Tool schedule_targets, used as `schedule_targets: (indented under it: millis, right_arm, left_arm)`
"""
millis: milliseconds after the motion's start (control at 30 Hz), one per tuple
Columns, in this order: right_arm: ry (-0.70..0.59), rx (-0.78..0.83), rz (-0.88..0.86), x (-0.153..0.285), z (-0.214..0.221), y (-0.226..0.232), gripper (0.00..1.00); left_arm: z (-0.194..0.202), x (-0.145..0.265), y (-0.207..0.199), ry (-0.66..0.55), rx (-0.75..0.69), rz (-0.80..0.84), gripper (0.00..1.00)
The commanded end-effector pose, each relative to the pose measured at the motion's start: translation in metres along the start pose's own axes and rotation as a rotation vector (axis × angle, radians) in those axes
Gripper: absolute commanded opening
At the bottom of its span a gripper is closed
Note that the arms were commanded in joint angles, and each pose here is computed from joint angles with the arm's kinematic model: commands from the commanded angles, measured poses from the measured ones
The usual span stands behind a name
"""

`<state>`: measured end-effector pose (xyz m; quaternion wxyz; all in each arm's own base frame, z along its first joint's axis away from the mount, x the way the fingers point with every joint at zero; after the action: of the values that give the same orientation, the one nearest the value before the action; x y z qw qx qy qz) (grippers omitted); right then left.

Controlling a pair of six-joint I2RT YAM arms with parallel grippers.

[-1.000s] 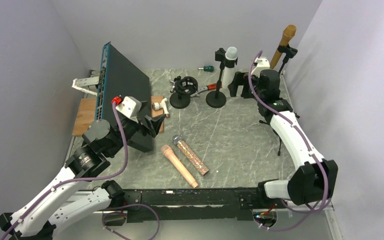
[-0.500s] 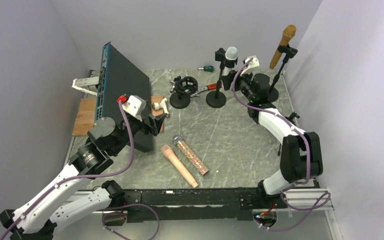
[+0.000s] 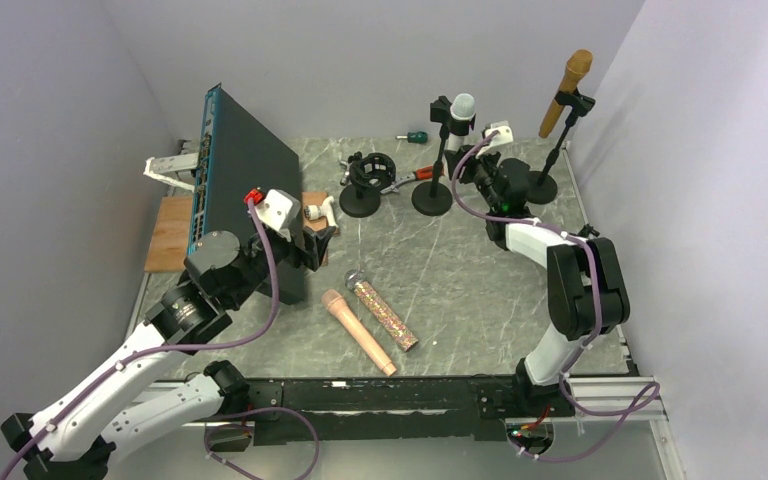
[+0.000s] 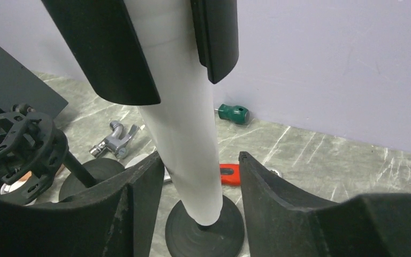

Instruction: Remove the microphone from the stand

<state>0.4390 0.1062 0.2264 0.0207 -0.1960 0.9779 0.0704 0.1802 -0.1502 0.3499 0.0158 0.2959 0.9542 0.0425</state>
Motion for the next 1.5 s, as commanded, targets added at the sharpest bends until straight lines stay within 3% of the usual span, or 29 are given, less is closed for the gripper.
schedule_targets:
  millis: [0, 233, 333, 567, 967, 1200, 1367, 1467]
  right_arm:
    - [-0.120, 0.040, -0.040, -0.012, -0.023, 0.003, 0.50]
    - [-0.084, 0.038, -0.108, -0.001, -0.027, 0.014, 0.10]
    - [-0.056, 0.035, -0.170, 0.013, -0.035, 0.025, 0.00]
    - [0.012, 0.065, -0.314, 0.065, -0.039, 0.051, 0.00]
    - [0.031, 0.033, -0.490, 0.154, -0.021, 0.092, 0.00]
    - [0.013, 0.021, -0.519, 0.177, -0.011, 0.098, 0.00]
    - [0.004, 0.012, -0.546, 0.178, -0.010, 0.101, 0.00]
    - [0.016, 0.007, -0.576, 0.176, -0.007, 0.102, 0.00]
  left_arm:
    - [-0.004, -0.002, 0.000, -0.026, -0.006, -0.001, 0.82]
    - [-0.001, -0.004, -0.002, -0.018, 0.000, 0.005, 0.82]
    - [-0.001, -0.005, -0.003, -0.017, 0.004, 0.015, 0.82]
    - [-0.005, -0.004, -0.010, -0.041, 0.012, 0.079, 0.83]
    - [0.000, -0.010, -0.043, -0.078, 0.070, 0.350, 0.99]
    - [0.006, -0.025, -0.066, -0.151, 0.041, 0.555, 0.98]
    - [-0.012, -0.056, -0.075, -0.222, 0.046, 0.644, 0.99]
    - [-0.013, -0.074, -0.076, -0.335, -0.063, 0.663, 0.99]
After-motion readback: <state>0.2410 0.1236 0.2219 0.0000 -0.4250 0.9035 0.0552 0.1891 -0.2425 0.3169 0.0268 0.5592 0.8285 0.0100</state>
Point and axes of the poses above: each gripper's point midway between its finger pads, its own x axis back along the fingers, its own y axis along the line the jaws close on, z = x × y, the point moved 7 cm from there along x, back along the fingers, and after that the axes turned 3 degrees about -x, right-handed, at the moved point
